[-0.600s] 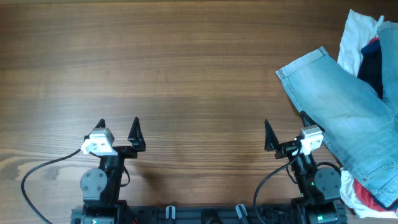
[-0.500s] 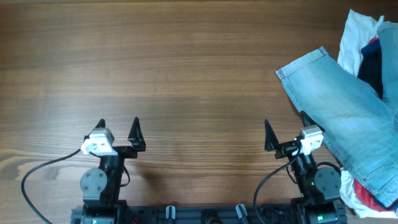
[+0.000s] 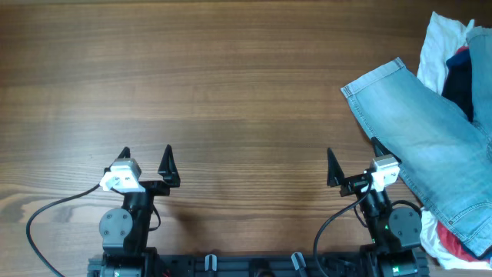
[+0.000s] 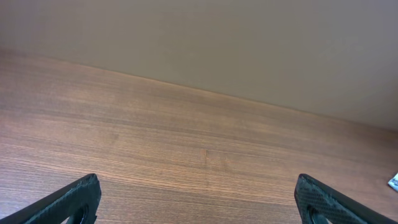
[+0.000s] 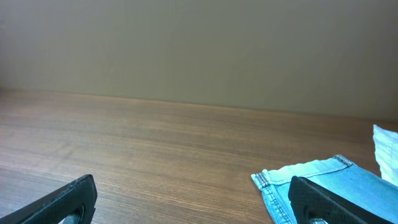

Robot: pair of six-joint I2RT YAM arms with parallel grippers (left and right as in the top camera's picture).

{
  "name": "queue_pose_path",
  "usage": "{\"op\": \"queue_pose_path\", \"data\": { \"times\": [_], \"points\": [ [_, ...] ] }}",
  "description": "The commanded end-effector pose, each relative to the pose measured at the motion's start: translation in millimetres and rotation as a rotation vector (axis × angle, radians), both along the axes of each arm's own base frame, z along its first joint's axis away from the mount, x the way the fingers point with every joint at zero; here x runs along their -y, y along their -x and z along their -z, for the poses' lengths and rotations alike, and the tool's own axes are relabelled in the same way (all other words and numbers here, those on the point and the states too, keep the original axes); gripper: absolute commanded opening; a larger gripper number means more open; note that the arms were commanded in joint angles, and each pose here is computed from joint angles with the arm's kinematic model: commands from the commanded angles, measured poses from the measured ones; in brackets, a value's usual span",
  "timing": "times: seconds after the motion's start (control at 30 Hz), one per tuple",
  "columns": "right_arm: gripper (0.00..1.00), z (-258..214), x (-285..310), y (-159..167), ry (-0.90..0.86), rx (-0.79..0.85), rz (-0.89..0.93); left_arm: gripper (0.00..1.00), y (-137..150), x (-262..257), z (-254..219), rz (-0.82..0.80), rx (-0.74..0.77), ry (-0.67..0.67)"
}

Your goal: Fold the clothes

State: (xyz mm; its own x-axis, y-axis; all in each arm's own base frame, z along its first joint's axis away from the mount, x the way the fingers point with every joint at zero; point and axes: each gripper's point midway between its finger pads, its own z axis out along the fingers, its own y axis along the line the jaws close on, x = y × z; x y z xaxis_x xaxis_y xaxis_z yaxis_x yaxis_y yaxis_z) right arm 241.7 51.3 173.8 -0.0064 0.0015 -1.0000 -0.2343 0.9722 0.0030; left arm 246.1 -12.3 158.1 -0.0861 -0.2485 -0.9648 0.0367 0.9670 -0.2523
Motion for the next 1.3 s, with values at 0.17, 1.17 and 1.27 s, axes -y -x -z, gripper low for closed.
{"op": "queue_pose_path", "data": {
  "times": [0.17, 1.17, 1.27],
  "points": [
    [1.0, -2.2, -2.1, 0.8, -0.017, 0.006, -0.014, 1.0, 0.3, 2.0, 1.6, 0.009, -0.002, 0.002],
    [0.99, -2.4, -0.9, 0.5, 0.045, 0.022, -0.007, 1.0, 0.2, 1.6, -0.3, 0.008, 0.006, 0.002],
    [1.0, -2.4, -1.6, 0.7, 0.041, 0.021, -0.011, 1.0, 0.2, 1.7, -0.1, 0.008, 0.006, 0.003]
  ]
}}
